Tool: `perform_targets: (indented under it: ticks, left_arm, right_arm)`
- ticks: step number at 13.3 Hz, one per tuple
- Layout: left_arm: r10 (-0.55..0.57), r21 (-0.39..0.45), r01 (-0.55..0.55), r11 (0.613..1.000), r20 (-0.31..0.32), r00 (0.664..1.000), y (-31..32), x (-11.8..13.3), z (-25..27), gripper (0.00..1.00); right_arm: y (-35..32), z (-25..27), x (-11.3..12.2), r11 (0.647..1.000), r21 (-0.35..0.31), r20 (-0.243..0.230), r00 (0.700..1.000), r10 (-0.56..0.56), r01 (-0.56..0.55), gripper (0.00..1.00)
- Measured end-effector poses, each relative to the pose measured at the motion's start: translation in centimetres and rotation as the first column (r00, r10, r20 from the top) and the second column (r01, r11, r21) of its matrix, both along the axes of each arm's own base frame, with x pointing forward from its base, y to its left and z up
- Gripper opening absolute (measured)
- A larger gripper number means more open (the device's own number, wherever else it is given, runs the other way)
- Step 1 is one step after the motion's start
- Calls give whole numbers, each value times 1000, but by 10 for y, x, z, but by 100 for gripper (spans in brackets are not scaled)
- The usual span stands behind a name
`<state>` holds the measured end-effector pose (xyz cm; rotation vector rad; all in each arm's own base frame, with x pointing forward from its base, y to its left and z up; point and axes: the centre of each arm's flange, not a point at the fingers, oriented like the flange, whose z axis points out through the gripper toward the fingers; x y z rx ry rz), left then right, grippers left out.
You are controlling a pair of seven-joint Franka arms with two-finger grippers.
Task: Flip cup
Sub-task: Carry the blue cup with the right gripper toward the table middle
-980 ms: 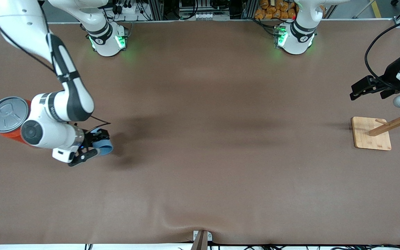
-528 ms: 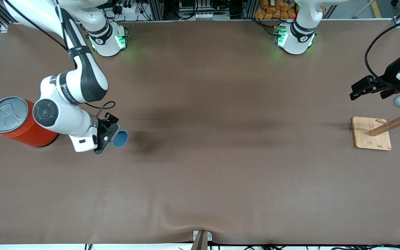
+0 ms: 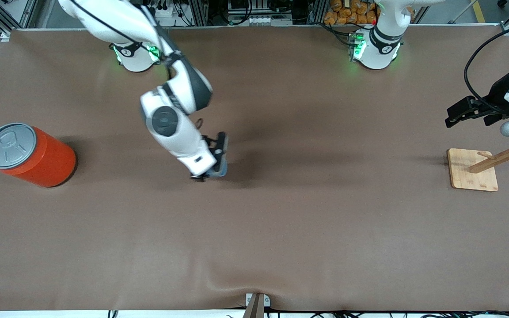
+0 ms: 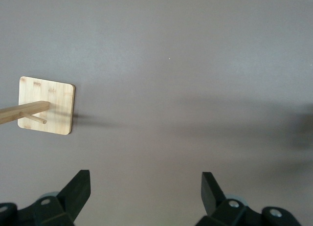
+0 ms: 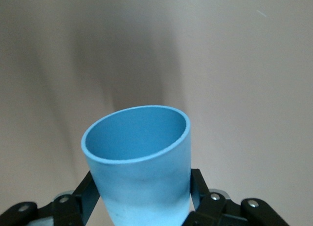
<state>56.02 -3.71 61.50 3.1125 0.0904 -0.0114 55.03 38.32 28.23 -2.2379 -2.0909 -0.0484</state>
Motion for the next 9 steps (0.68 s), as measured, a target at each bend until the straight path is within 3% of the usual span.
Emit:
perform_targets:
  ticks: [3, 8, 9]
  left_arm:
    - [1, 0, -1, 1000, 0, 1000, 0, 0, 0, 100]
    - [2, 0, -2, 1000, 0, 1000, 1, 0, 0, 100]
    - [2, 0, -2, 1000, 0, 1000, 1, 0, 0, 100]
  right_arm:
    - [46, -41, -6, 996, -42, 15, 997, 80, -79, 79]
    - [51, -71, 5, 995, -96, 39, 999, 38, -35, 79]
    - [51, -71, 5, 995, -97, 39, 999, 25, -21, 85]
